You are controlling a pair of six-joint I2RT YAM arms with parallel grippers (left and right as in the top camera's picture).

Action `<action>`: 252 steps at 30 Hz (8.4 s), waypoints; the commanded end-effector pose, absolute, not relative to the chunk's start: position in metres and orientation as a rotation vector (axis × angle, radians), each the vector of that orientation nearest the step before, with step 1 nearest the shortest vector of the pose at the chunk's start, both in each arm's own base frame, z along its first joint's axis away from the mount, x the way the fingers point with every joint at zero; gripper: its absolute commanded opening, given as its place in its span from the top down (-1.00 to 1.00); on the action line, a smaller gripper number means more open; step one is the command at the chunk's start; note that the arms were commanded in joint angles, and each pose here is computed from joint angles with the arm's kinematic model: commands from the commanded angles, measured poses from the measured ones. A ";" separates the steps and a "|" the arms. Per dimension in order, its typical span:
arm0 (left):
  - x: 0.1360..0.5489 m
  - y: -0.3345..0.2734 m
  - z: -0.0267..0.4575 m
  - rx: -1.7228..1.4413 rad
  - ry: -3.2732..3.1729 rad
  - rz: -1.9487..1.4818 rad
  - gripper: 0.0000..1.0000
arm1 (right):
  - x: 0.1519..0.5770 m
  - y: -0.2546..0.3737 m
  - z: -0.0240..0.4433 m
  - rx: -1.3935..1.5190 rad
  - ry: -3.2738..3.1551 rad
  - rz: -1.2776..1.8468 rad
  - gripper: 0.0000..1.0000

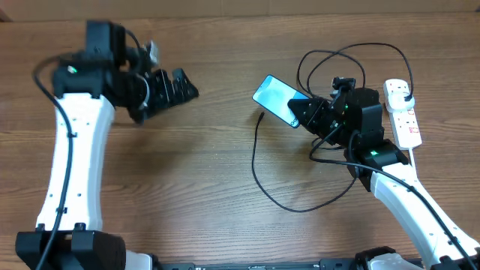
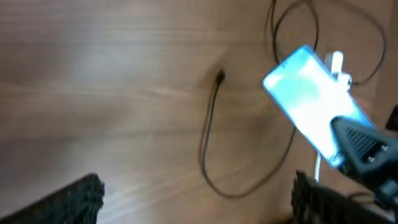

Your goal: Plug charger to phone and switch on socket

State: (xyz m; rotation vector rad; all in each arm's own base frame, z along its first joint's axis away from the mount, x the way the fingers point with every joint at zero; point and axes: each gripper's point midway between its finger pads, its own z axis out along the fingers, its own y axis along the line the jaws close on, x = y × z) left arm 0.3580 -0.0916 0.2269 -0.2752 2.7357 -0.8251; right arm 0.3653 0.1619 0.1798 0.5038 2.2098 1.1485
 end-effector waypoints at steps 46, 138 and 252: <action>0.386 -0.210 0.259 -0.596 2.279 -1.788 -0.15 | 0.356 0.251 0.280 0.959 1.782 1.693 0.93; 0.404 -0.045 0.276 -0.829 2.037 -1.901 0.92 | 0.397 0.242 0.044 0.349 2.744 0.369 0.17; 0.397 -0.072 0.335 -0.300 1.956 -1.912 0.91 | 0.280 0.348 0.310 -0.957 1.937 1.991 0.92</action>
